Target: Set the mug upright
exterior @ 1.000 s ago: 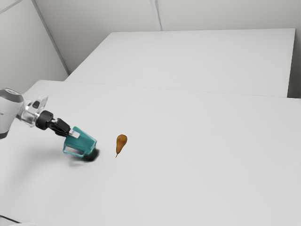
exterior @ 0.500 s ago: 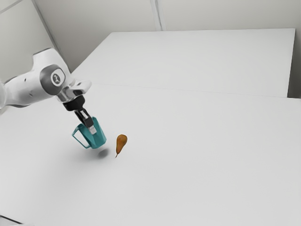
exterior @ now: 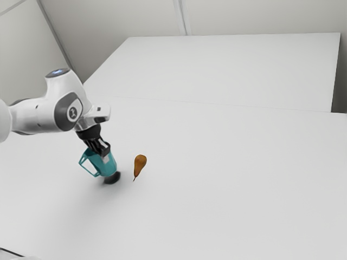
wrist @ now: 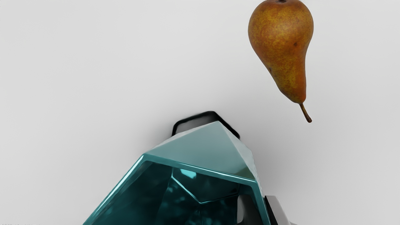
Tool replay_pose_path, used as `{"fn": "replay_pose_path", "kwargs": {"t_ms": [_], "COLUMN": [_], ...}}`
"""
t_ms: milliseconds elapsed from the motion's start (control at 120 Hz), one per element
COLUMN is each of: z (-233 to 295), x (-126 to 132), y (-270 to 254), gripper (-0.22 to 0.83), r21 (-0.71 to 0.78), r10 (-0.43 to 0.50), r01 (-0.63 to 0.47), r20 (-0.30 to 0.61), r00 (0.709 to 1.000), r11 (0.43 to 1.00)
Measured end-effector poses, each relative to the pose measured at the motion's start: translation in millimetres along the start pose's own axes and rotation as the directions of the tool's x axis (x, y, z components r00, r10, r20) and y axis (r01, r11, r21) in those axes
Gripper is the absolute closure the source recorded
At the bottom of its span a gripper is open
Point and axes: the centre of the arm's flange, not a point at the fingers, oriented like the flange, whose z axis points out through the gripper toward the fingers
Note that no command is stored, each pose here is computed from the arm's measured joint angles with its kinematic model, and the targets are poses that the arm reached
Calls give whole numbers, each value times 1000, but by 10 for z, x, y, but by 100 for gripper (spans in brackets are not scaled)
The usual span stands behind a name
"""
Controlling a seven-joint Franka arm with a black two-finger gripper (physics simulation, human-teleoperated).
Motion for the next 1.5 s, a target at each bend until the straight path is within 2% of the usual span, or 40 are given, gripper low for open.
{"fn": "replay_pose_path", "kwargs": {"t_ms": [508,558,708,817,942,1100,1308,1375,1500], "z": [305,305,306,226,-108,-710,-1586,-1848,-2205], "x": [79,78,77,94,117,269,752,934,1033], "y": [8,10,56,116,195,239,178,206,276], "gripper": [76,70,37,22,12,6,2,2,1], "r21": [-33,-35,-36,-21,23,46,-14,-13,15], "r10": [-127,-135,-146,-143,-137,-125,-101,-69,-64], "r01": [127,136,146,143,138,129,100,68,66], "r20": [5,4,4,-8,-43,-84,-136,-141,-124], "r00": [992,991,989,990,990,989,986,988,990], "r11": [991,990,989,990,990,991,995,998,998]}}
